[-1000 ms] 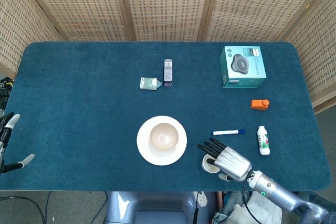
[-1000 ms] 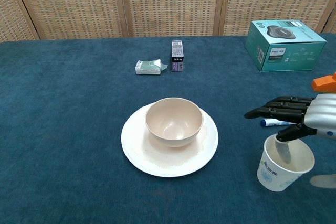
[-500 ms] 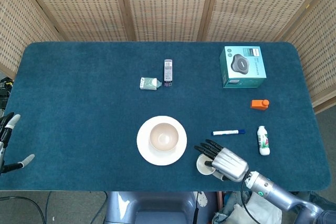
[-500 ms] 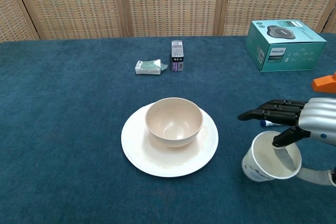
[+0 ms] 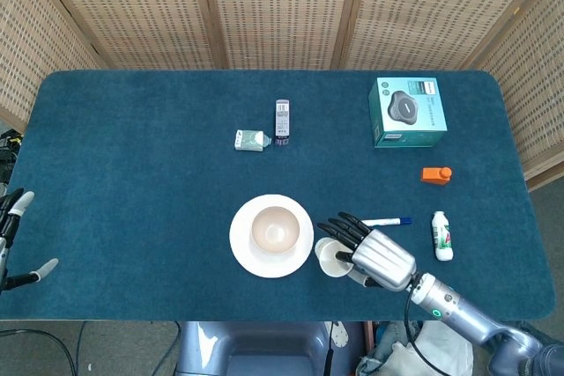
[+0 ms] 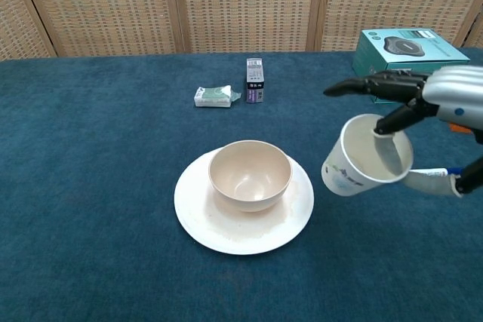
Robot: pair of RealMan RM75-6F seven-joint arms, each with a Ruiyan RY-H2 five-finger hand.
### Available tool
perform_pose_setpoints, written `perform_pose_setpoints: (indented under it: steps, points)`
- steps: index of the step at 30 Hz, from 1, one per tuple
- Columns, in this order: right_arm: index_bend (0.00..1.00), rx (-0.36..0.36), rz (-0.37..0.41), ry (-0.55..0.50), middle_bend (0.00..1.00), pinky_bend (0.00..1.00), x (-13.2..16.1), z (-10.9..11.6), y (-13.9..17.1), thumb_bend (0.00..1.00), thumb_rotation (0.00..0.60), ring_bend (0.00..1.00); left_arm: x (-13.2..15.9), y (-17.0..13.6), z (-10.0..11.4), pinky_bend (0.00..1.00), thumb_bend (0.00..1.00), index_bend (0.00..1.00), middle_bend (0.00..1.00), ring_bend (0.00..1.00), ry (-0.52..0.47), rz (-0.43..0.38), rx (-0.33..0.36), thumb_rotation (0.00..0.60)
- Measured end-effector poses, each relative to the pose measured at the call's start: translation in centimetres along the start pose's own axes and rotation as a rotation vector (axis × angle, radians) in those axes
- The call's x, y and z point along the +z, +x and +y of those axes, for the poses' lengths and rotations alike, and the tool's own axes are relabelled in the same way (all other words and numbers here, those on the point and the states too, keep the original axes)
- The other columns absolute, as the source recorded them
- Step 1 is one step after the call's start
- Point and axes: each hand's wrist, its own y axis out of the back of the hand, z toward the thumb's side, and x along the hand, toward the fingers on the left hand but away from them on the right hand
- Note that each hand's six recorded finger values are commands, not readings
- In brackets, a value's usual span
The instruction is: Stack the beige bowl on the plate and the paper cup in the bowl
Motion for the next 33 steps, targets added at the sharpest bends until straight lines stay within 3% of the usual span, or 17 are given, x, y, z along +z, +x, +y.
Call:
perform_pose_setpoints:
  steps: [7,12,18,33]
  points:
    - [0.62,0.064,-0.057,-0.051,0.00,0.00,0.0,1.4,-4.6,0.43,0.600,0.00,-0.2,0.0,0.1,0.00,0.00,0.00,0.00,0.00,-0.006,0.003,0.002,0.600]
    - [0.62,0.157,-0.108,-0.086,0.00,0.00,0.5,0.9,-8.1,0.43,0.600,0.00,-0.4,0.1,0.3,0.00,0.00,0.00,0.00,0.00,-0.014,0.009,0.002,0.600]
    - [0.62,0.202,-0.100,-0.086,0.00,0.00,2.3,0.1,-11.1,0.43,0.600,0.00,-0.7,0.3,0.4,0.00,0.00,0.00,0.00,0.00,-0.025,0.015,0.000,0.600]
    - [0.62,0.253,-0.145,-0.092,0.00,0.00,2.7,-2.5,-14.1,0.43,0.600,0.00,-1.0,0.7,0.4,0.00,0.00,0.00,0.00,0.00,-0.031,0.021,-0.011,0.600]
